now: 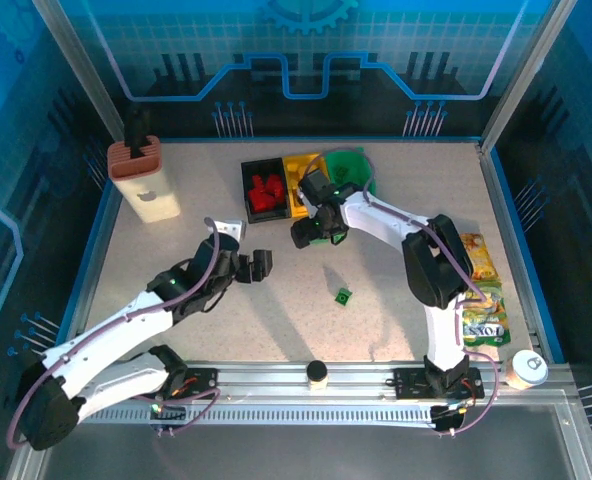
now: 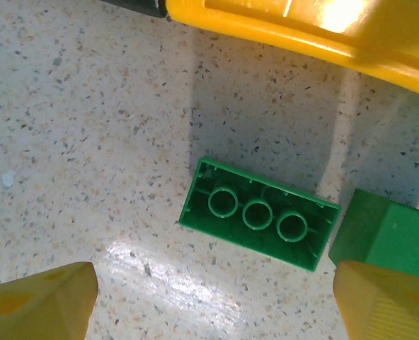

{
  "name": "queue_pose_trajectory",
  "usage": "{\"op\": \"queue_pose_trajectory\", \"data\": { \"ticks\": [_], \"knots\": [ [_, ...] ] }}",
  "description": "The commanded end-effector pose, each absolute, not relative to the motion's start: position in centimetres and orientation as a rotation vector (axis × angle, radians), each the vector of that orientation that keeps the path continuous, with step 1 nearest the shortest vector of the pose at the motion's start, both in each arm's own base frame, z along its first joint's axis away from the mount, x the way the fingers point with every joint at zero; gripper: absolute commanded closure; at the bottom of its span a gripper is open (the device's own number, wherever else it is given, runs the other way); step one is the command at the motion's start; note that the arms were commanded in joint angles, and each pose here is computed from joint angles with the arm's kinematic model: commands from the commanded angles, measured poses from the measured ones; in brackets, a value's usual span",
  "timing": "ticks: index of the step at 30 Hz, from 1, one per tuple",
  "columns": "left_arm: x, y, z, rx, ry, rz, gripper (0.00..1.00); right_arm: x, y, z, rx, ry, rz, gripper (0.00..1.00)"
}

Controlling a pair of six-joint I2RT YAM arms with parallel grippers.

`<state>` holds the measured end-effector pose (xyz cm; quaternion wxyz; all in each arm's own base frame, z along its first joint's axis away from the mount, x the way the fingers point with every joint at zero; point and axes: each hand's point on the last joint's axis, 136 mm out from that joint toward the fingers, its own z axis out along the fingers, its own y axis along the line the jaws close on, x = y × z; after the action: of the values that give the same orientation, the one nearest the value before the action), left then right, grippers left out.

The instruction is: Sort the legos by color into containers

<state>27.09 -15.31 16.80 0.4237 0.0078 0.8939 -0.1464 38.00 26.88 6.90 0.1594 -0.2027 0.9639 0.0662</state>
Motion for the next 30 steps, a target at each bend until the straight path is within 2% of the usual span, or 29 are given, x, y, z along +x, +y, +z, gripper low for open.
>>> {"op": "queue_pose_trajectory", "data": {
  "ticks": [1,15,22,25,30],
  "knots": [
    [26.2,-13.5,15.8,-0.036,2.255,-0.302,0.09,37.4,26.3,5.7,-0.529,2.842,0.104,0.12],
    [24.4,-11.8,14.2,-0.088,2.263,-0.3,0.09,38.1,26.4,1.7,-0.477,2.947,-0.012,0.09],
    [24.5,-11.7,14.2,-0.087,2.258,-0.291,0.09,37.8,26.7,0.6,-0.474,2.967,-0.035,0.14],
    [24.6,-11.8,14.2,-0.087,2.254,-0.292,0.09,37.8,26.7,0.8,-0.476,2.96,-0.031,0.19],
    [24.7,-11.6,14.3,-0.087,2.251,-0.278,0.1,38.1,26.8,2.3,-0.475,2.927,-0.013,0.43]
  ]
}}
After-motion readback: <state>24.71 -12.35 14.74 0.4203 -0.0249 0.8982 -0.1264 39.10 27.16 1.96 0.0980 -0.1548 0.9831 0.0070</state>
